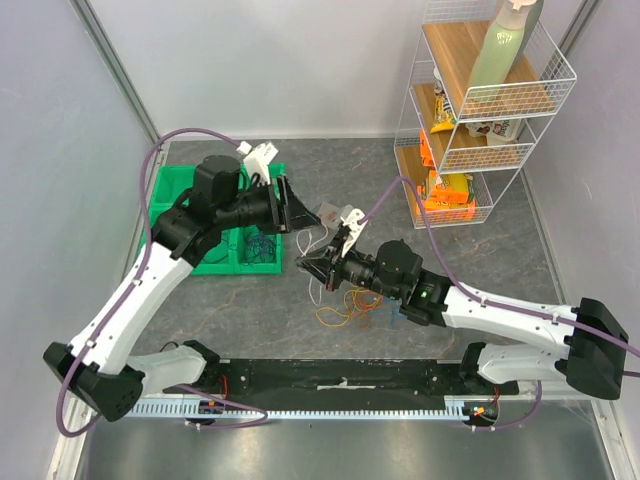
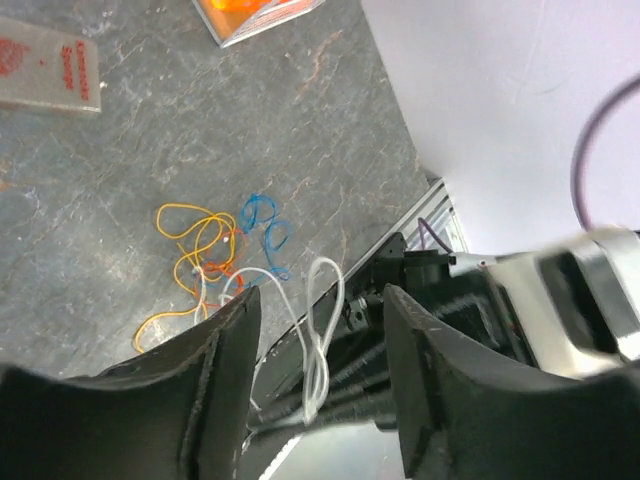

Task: Untangle the cables

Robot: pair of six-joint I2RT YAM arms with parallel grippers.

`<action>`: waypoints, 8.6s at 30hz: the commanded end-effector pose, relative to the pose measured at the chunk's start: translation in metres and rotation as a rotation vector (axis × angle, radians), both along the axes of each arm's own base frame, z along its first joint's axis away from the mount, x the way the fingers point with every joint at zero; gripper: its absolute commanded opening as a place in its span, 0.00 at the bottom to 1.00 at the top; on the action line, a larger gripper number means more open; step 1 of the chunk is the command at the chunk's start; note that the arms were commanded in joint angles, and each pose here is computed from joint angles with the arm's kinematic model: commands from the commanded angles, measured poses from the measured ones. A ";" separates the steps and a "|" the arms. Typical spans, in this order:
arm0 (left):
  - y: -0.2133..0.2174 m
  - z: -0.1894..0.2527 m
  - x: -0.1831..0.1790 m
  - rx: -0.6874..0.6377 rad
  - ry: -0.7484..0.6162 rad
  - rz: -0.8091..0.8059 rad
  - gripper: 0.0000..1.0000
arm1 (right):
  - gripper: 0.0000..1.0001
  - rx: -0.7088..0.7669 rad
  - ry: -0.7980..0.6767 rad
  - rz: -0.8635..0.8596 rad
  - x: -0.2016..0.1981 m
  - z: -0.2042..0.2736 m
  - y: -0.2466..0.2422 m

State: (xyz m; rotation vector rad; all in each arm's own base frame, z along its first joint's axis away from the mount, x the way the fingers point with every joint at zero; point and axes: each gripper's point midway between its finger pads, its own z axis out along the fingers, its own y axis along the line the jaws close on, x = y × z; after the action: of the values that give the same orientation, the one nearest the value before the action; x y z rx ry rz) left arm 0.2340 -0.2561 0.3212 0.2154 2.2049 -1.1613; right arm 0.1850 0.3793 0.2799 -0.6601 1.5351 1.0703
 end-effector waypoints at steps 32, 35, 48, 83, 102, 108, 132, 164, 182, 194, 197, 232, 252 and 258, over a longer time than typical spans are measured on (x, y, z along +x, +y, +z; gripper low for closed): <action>-0.039 -0.021 -0.016 0.008 -0.436 -0.154 0.73 | 0.00 0.544 0.769 -0.289 0.058 0.020 -0.065; -0.043 -0.024 -0.013 0.031 -0.442 -0.156 0.72 | 0.00 0.547 0.772 -0.285 0.057 0.020 -0.066; -0.052 -0.036 0.002 0.084 -0.430 -0.107 0.02 | 0.22 0.512 0.713 -0.325 0.056 0.010 -0.077; 0.152 -0.122 0.293 0.226 -0.146 0.615 0.02 | 0.97 -0.016 0.327 -0.698 0.023 -0.057 -0.226; 0.137 -0.194 0.257 0.208 0.120 0.561 0.03 | 0.98 -0.073 0.365 -0.673 0.029 -0.079 -0.211; 0.147 -0.165 0.240 0.205 0.098 0.624 0.44 | 0.97 -0.136 0.387 -0.643 0.031 -0.098 -0.201; -0.017 -0.244 -0.047 0.262 0.244 0.005 0.68 | 0.80 -0.450 0.530 -0.256 0.006 -0.198 -0.139; -0.035 -0.313 -0.068 0.150 0.544 0.221 0.35 | 0.80 -0.414 0.548 -0.284 0.007 -0.203 -0.139; -0.046 -0.141 -0.030 -0.026 -0.133 0.025 0.02 | 0.85 -0.469 0.544 -0.313 0.020 -0.213 -0.126; -0.044 0.057 -0.091 -0.289 -0.629 -0.324 0.02 | 0.81 -0.396 0.645 -0.786 0.071 -0.249 -0.173; -0.015 0.107 -0.095 -0.254 -0.808 -0.259 0.02 | 0.79 -0.375 0.652 -0.863 0.072 -0.248 -0.198; 0.044 0.212 -0.098 -0.240 -1.025 -0.032 0.02 | 0.91 -0.046 0.042 0.166 -0.018 -0.059 -0.072; 0.089 0.300 -0.086 -0.221 -1.222 0.220 0.02 | 0.20 -0.200 0.507 -0.216 0.006 -0.195 -0.097; 0.093 0.296 -0.063 -0.151 -1.184 0.313 0.02 | 0.51 -0.317 0.509 -0.448 0.027 -0.204 -0.154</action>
State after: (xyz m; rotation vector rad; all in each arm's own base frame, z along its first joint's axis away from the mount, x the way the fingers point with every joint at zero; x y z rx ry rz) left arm 0.1516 -0.1685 0.6150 0.4054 1.0303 -0.8048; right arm 0.1895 0.2695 0.0876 -0.3653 2.1252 0.9412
